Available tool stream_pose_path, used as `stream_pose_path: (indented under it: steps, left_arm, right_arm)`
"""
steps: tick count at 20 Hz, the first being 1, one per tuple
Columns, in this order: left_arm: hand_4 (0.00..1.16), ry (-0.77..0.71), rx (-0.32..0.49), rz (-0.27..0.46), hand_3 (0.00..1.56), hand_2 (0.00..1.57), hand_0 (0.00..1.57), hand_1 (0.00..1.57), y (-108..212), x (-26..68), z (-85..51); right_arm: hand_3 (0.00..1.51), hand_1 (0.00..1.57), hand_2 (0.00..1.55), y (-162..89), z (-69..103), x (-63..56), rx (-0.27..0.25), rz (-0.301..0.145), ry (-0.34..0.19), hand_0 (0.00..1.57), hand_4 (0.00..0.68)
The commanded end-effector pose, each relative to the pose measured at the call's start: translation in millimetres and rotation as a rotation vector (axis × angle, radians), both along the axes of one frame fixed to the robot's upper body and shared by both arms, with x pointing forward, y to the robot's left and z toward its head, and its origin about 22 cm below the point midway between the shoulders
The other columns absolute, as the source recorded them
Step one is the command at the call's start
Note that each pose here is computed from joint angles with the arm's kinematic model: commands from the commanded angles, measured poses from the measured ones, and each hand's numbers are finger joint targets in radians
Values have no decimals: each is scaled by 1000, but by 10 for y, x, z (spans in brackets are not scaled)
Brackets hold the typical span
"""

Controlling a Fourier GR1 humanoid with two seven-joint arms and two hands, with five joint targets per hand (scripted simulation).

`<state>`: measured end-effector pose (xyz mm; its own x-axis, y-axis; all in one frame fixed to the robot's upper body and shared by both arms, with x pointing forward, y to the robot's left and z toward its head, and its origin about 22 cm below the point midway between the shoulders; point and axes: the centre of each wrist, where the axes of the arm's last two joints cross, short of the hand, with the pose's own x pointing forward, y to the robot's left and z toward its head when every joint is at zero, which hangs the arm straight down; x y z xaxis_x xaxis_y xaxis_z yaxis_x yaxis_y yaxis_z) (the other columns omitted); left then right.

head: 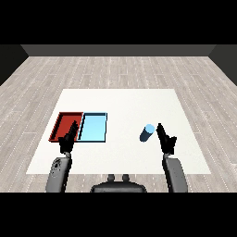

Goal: Pick the blue can and put it in the blue box

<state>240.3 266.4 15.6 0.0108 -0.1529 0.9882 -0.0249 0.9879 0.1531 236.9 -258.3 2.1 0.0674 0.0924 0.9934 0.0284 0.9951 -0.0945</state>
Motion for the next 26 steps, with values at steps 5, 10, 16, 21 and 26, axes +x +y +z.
stream_pose_path:
  steps: [5, 10, 16, 21, 26]
  left_arm:
    - [0, 12, -39, -48, 0, 0, 0, 0, -166, 7, -134]
    - [0, -423, -237, -65, 0, 0, 0, 0, -253, 38, 167]
    - [0, -460, -236, -86, 0, 0, 0, 0, -291, 68, -121]
    - [0, -460, -224, -85, 0, 0, 0, 0, -296, 115, -165]
    - [0, -441, -243, -64, 0, 0, 0, 0, -254, -14, -123]
  right_arm:
    - [0, 0, 0, -785, 159, 190, -21, 18, -84, 0, 0]
    - [0, 0, 0, -741, 237, 194, 199, 128, -379, 0, 0]
    - [0, 0, 0, -1102, 128, 172, 215, 151, -393, 0, 0]
    - [0, 0, 0, -975, -107, 56, 200, 145, -388, 0, 0]
    - [0, 0, 0, -1058, 42, 355, 186, 143, -354, 0, 0]
